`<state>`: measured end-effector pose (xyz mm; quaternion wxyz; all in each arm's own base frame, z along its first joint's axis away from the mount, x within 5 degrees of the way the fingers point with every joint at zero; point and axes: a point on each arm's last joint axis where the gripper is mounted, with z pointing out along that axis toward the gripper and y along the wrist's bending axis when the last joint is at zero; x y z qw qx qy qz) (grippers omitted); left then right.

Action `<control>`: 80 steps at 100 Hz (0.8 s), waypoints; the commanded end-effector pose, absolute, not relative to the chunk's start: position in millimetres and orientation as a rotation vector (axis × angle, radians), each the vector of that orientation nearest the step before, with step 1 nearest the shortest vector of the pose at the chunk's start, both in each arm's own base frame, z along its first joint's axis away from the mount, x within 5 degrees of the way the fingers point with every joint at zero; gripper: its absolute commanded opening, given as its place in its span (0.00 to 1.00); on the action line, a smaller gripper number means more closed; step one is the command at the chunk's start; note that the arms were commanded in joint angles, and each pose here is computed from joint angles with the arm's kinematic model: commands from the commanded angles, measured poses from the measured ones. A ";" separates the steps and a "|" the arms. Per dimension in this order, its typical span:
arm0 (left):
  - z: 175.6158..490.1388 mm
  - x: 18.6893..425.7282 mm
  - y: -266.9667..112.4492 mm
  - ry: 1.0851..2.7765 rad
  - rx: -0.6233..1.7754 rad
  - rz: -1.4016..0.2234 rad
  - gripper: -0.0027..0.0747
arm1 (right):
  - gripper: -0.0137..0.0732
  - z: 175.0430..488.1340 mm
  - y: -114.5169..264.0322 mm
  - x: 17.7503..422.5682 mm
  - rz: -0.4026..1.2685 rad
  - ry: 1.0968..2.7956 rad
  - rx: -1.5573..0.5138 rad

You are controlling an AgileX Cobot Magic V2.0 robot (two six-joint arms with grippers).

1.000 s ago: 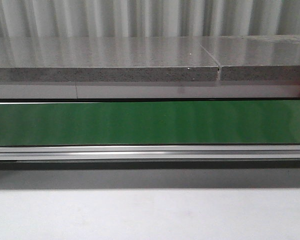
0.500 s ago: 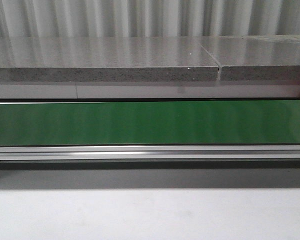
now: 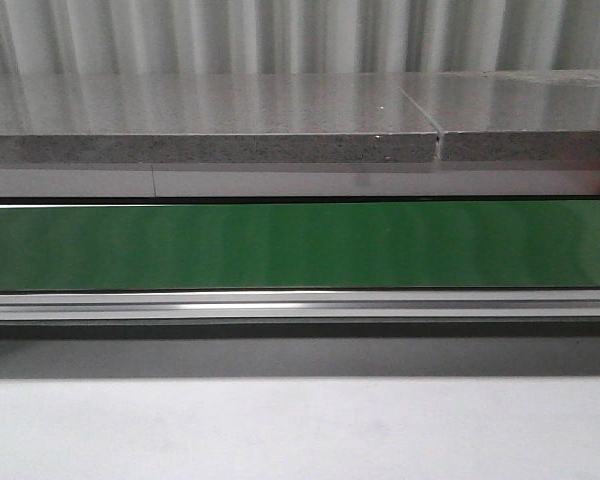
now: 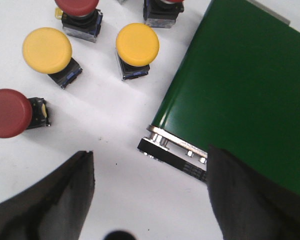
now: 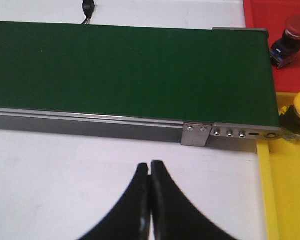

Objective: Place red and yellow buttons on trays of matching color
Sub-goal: 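Move the left gripper down over a loose yellow-capped button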

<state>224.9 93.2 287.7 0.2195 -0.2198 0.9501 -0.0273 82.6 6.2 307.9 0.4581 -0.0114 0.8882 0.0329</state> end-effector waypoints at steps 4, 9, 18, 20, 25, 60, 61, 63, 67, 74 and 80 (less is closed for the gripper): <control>293.7 247.6 103.2 2.601 -0.637 -0.101 0.65 | 0.02 319.8 5.5 85.0 0.068 2.105 -0.029; 287.8 256.7 107.4 2.635 -0.643 -0.114 0.65 | 0.02 319.8 5.5 85.0 0.068 2.105 -0.029; 283.0 269.4 113.3 2.671 -0.650 -0.128 0.65 | 0.02 319.8 5.5 85.0 0.068 2.105 -0.029; 281.7 272.1 114.5 2.677 -0.652 -0.131 0.65 | 0.02 319.8 5.5 85.0 0.068 2.105 -0.029; 279.5 278.3 117.5 2.687 -0.652 -0.134 0.65 | 0.02 319.8 5.5 85.0 0.068 2.105 -0.029; 261.8 304.4 128.3 2.740 -0.663 -0.179 0.65 | 0.02 319.8 5.5 85.0 0.068 2.105 -0.029; 260.8 305.5 128.5 2.744 -0.663 -0.184 0.65 | 0.02 319.8 5.5 85.0 0.068 2.105 -0.029; 259.1 306.9 128.8 2.749 -0.664 -0.192 0.65 | 0.02 319.8 5.5 85.0 0.068 2.105 -0.029; 257.9 310.3 129.9 2.747 -0.669 -0.202 0.65 | 0.02 319.8 5.5 85.0 0.068 2.105 -0.029; 253.8 316.2 131.8 2.751 -0.678 -0.219 0.65 | 0.02 319.8 5.5 85.0 0.068 2.105 -0.029; 249.0 321.5 134.1 2.758 -0.684 -0.225 0.65 | 0.02 319.8 5.5 85.0 0.068 2.105 -0.029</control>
